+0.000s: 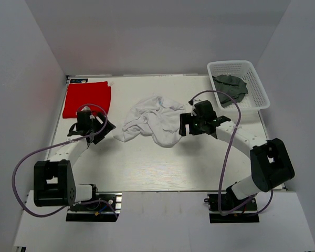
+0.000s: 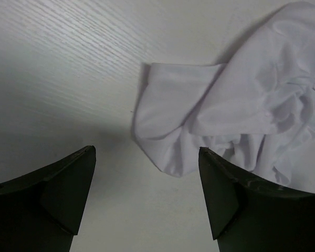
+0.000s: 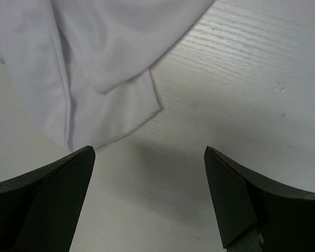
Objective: Fold and stack the t-shirts
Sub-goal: Move the tshirt to the center of the board, then flatten out the tshirt
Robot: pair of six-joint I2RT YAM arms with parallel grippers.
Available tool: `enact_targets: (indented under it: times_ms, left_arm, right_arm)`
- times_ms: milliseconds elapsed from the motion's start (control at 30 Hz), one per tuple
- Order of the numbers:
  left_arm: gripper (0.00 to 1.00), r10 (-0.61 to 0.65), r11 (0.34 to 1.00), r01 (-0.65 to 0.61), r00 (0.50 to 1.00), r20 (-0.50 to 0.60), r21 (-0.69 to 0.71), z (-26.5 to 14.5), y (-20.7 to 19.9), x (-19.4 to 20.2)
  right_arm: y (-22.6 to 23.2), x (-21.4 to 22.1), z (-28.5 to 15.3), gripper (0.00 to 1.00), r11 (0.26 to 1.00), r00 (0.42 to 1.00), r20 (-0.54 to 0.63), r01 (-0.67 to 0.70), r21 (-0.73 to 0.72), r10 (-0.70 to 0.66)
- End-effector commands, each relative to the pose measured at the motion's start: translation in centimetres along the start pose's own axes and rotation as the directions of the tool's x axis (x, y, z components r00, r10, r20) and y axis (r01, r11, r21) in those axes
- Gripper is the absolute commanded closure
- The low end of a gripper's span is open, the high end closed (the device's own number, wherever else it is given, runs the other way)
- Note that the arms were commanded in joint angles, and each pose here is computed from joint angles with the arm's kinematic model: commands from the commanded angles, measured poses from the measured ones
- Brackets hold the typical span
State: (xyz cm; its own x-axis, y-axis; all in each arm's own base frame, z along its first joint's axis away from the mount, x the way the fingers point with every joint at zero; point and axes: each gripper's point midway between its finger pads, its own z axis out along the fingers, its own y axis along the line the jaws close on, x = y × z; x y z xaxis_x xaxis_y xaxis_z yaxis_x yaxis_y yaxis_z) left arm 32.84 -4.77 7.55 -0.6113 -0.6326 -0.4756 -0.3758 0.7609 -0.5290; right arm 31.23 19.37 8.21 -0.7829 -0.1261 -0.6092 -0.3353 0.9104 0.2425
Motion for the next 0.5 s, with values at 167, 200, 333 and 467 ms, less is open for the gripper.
enact_targets:
  times_ms: [167,200,333,467]
  left_arm:
    - [0.14,-0.003,0.998,0.001,0.999,-0.034,-0.061,3.3,-0.7,-0.1]
    - [0.14,-0.004,0.998,0.001,0.999,-0.042,-0.068,3.7,-0.4,0.1]
    - [0.23,0.034,0.992,-0.045,0.995,-0.092,-0.117,5.4,0.0,1.3]
    - [0.47,0.043,0.982,-0.065,0.991,-0.123,-0.178,6.5,1.0,2.3]
  right_arm:
    - [-0.2,-4.0,2.0,0.1,0.994,0.995,0.102,-0.028,0.108,0.017]
    - [-0.1,-4.8,2.4,0.1,0.993,0.994,0.105,-0.032,0.112,0.02]
    - [-0.8,-7.5,4.0,0.1,0.983,0.987,0.161,-0.054,0.173,0.026]
    - [-1.4,-11.1,5.7,0.1,0.974,0.98,0.189,0.011,0.226,-0.055]
